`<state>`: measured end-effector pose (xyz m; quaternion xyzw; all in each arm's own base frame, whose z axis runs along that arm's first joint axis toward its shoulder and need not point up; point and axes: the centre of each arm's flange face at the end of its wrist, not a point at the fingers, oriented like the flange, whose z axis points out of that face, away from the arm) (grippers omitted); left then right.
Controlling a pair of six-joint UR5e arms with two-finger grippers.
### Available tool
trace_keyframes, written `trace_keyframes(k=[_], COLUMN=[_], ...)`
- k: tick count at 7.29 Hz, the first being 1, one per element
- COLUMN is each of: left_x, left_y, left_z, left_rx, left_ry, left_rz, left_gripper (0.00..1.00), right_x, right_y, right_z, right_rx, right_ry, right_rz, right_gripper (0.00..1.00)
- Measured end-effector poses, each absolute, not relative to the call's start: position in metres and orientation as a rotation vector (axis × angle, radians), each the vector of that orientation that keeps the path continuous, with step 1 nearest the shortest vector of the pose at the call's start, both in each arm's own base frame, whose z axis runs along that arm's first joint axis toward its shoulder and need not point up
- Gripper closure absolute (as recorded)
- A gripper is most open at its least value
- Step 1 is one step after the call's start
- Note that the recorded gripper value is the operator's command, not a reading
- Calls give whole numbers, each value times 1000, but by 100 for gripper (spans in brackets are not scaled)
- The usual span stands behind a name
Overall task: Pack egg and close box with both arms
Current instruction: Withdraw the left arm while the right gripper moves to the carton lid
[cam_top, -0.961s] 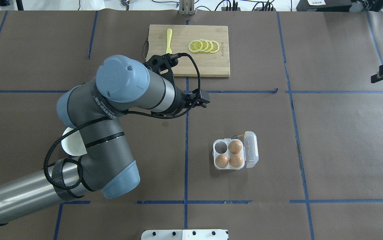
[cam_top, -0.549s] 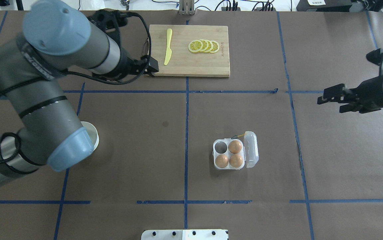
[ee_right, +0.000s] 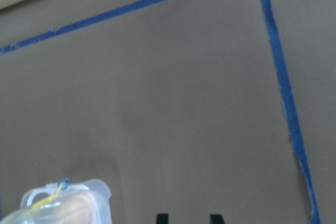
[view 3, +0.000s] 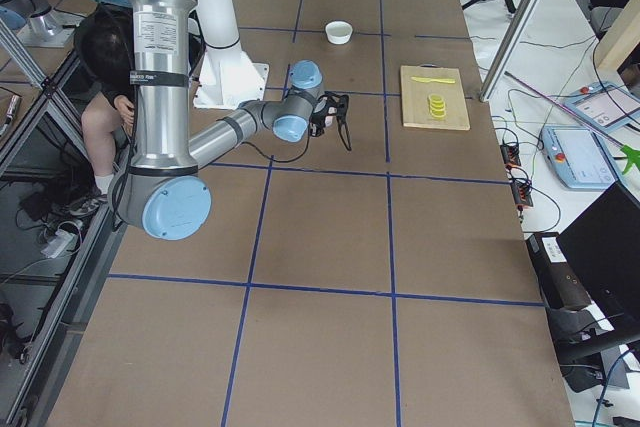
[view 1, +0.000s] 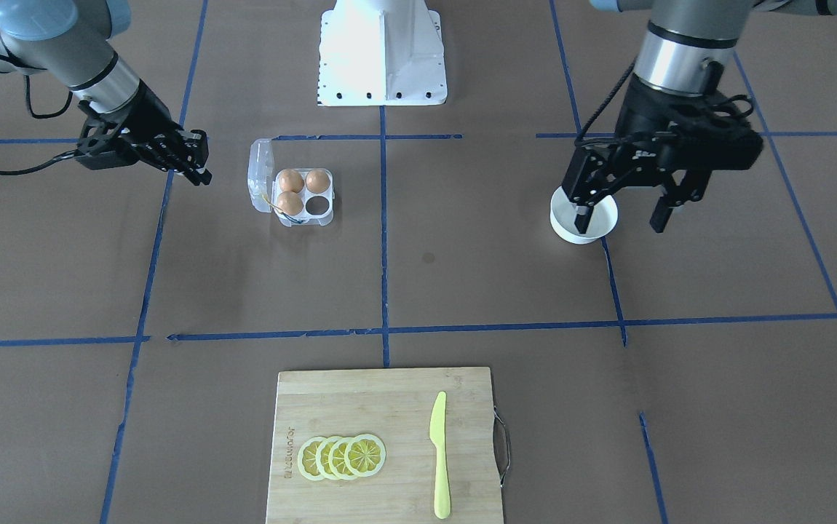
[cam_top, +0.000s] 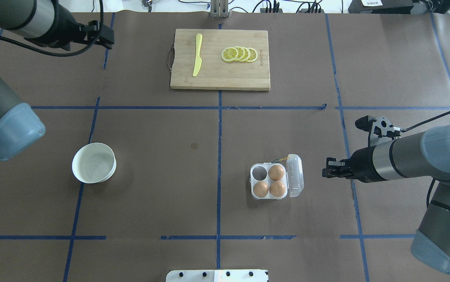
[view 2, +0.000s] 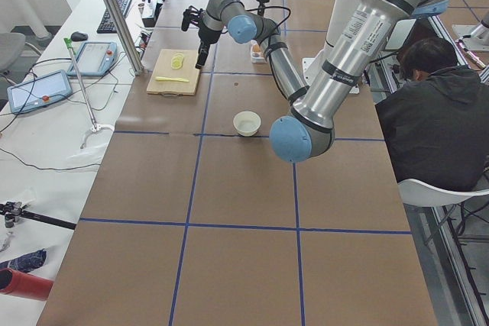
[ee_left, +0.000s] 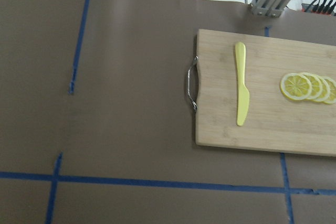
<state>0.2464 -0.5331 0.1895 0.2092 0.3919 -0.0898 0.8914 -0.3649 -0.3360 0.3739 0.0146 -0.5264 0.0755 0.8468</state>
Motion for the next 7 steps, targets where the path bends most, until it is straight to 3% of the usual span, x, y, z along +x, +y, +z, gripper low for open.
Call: trace_keyframes(k=[6, 7], left_x=[217, 216], left_y=[-547, -546], left_z=[203, 216], left_rx=[470, 468], left_ry=[766, 750], left_rz=[-163, -139], left_gripper=[0, 0], right_x=[-473, -479], right_y=[-350, -351], right_z=[233, 209], right_rx=[53, 59], right_ry=[-1248, -1267], right_rz=[59, 52], right_gripper=[100, 23])
